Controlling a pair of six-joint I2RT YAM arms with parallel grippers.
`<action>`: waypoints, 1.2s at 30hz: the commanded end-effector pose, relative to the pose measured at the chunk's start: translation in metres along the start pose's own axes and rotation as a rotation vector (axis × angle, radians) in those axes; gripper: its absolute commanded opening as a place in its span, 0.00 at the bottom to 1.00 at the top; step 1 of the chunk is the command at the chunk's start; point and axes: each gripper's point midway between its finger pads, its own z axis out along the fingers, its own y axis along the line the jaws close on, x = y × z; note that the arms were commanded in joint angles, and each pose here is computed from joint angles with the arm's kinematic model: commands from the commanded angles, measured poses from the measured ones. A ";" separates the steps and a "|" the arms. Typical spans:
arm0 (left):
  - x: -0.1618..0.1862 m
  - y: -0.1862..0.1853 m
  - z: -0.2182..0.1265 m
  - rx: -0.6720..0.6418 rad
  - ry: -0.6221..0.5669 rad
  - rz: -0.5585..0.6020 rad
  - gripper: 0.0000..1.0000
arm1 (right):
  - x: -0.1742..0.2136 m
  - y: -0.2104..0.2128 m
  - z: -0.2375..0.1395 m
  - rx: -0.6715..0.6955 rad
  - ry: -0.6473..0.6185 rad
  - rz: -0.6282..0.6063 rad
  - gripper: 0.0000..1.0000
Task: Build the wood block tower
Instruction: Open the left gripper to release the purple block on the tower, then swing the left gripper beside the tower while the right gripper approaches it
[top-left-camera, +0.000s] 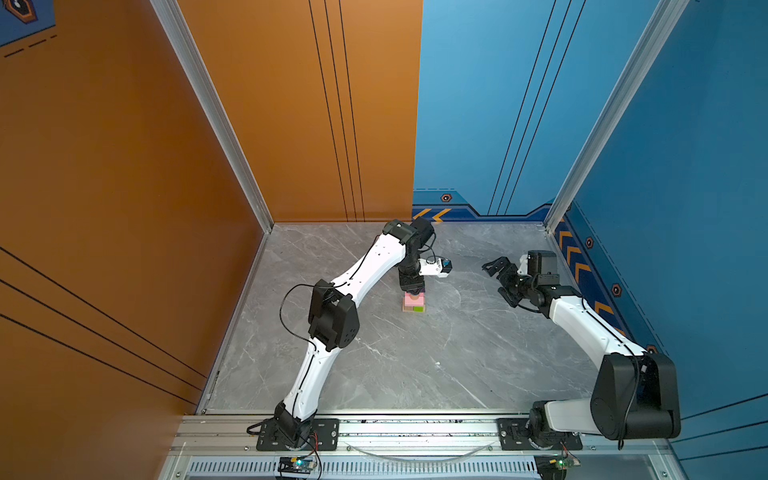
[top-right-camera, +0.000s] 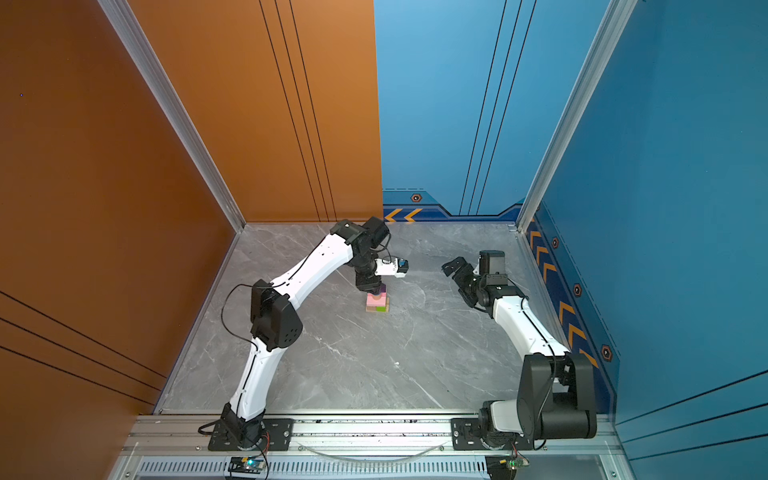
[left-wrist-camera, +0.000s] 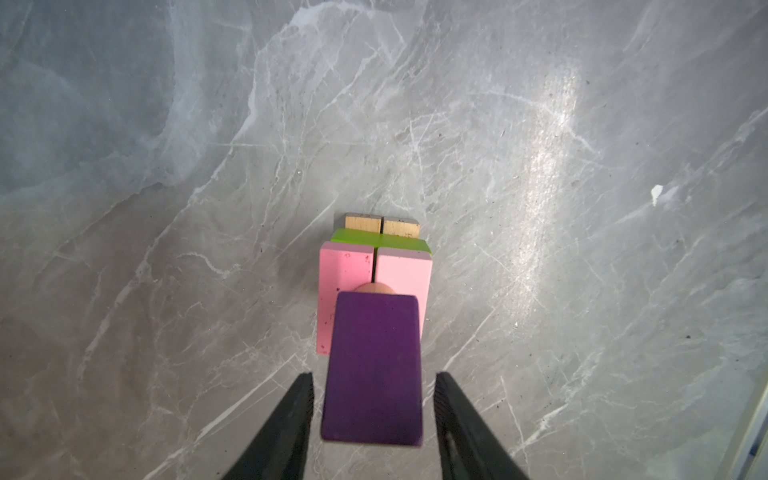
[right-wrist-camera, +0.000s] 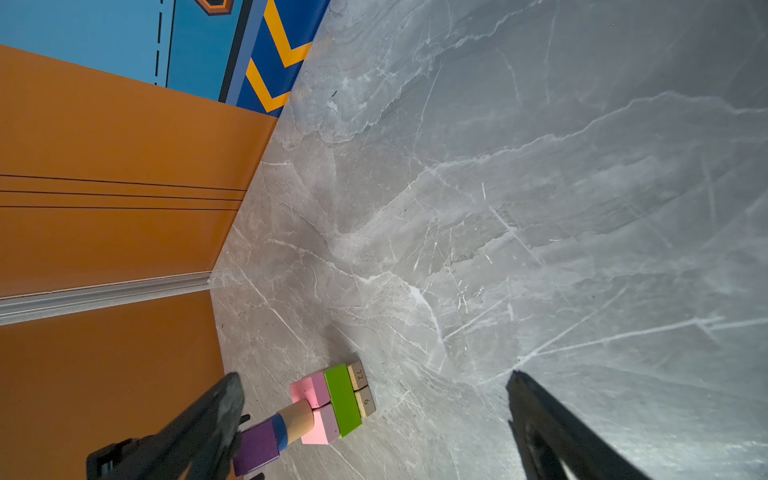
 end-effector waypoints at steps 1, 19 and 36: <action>0.007 0.003 0.003 0.011 0.019 -0.013 0.67 | -0.005 0.010 0.001 -0.017 -0.012 -0.029 1.00; -0.001 0.007 -0.048 -0.078 -0.055 -0.061 0.98 | -0.003 0.017 0.002 -0.026 0.008 -0.039 1.00; -0.021 0.003 -0.162 -0.202 -0.321 -0.341 0.99 | 0.013 0.056 -0.014 -0.170 0.014 -0.160 1.00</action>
